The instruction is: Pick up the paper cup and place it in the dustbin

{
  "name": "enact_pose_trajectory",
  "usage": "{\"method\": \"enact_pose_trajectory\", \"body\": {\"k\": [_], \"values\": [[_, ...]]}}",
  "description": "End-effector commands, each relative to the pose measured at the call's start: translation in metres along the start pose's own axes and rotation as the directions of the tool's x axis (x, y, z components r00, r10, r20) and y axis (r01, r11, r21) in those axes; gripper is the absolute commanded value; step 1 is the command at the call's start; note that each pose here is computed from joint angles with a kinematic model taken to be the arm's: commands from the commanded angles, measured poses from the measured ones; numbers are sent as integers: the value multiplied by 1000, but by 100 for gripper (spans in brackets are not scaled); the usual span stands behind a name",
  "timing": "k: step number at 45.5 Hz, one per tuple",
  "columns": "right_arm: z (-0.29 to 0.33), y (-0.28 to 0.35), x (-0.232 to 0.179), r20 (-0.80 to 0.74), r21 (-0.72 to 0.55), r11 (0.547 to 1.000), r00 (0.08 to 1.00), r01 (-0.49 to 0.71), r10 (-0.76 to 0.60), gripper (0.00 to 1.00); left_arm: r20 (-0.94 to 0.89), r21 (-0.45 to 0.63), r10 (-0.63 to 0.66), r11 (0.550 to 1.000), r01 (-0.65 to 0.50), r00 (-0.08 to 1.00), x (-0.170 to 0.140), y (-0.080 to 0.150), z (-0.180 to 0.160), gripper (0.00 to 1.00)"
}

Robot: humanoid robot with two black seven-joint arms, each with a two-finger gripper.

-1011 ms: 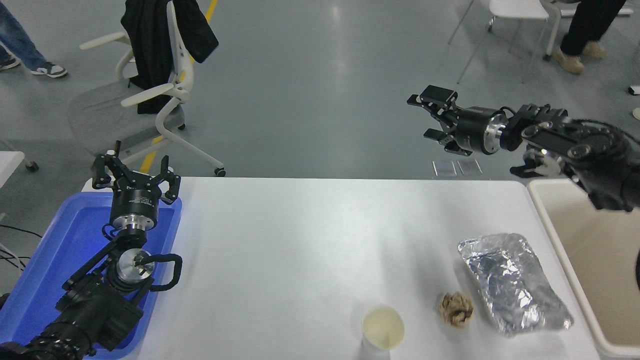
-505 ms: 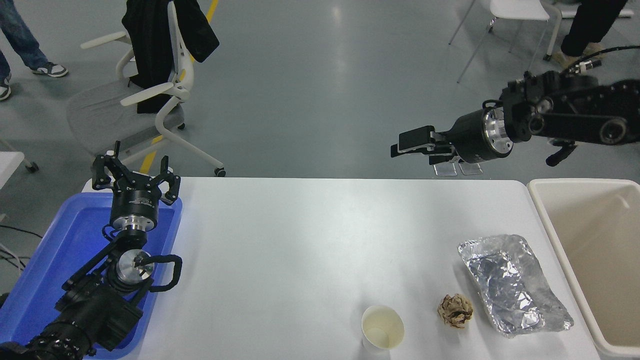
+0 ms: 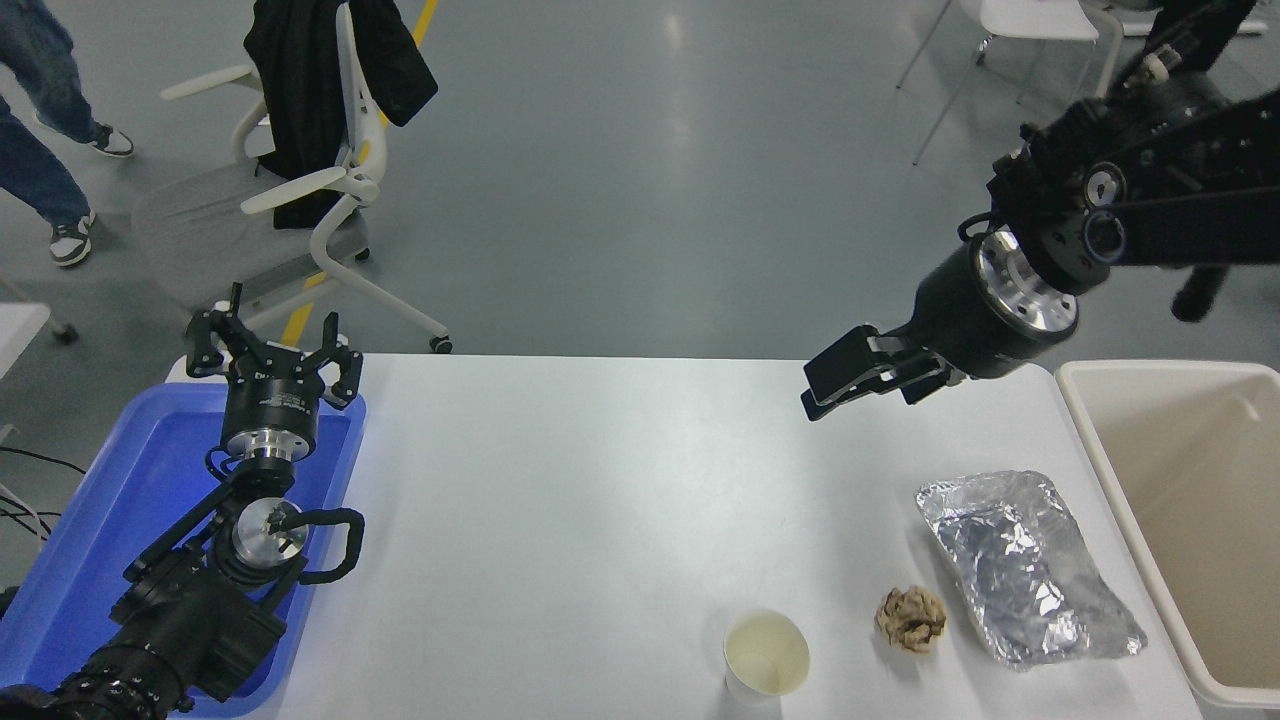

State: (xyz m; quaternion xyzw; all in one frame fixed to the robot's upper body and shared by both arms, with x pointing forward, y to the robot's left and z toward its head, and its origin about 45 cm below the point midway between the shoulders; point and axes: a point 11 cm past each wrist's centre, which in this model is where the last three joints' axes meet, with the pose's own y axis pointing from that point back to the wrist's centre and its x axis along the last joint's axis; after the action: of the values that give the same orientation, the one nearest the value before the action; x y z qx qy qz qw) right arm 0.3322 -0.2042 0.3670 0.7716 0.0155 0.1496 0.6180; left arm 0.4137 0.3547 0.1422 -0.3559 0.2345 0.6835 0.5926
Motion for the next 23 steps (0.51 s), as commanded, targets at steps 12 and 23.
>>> {"method": "enact_pose_trajectory", "body": {"k": [12, 23], "values": [[-26, 1, -20, 234, 45, 997, 970, 58, -67, 100, -1, -1, 0, 1000, 0, 1000, 0, 0, 0, 99], [-13, -47, -35, 218, -8, 995, 971, 102, -98, 100, -1, -1, 1, 1000, -1, 1000, 1, 0, 0, 99]]}}
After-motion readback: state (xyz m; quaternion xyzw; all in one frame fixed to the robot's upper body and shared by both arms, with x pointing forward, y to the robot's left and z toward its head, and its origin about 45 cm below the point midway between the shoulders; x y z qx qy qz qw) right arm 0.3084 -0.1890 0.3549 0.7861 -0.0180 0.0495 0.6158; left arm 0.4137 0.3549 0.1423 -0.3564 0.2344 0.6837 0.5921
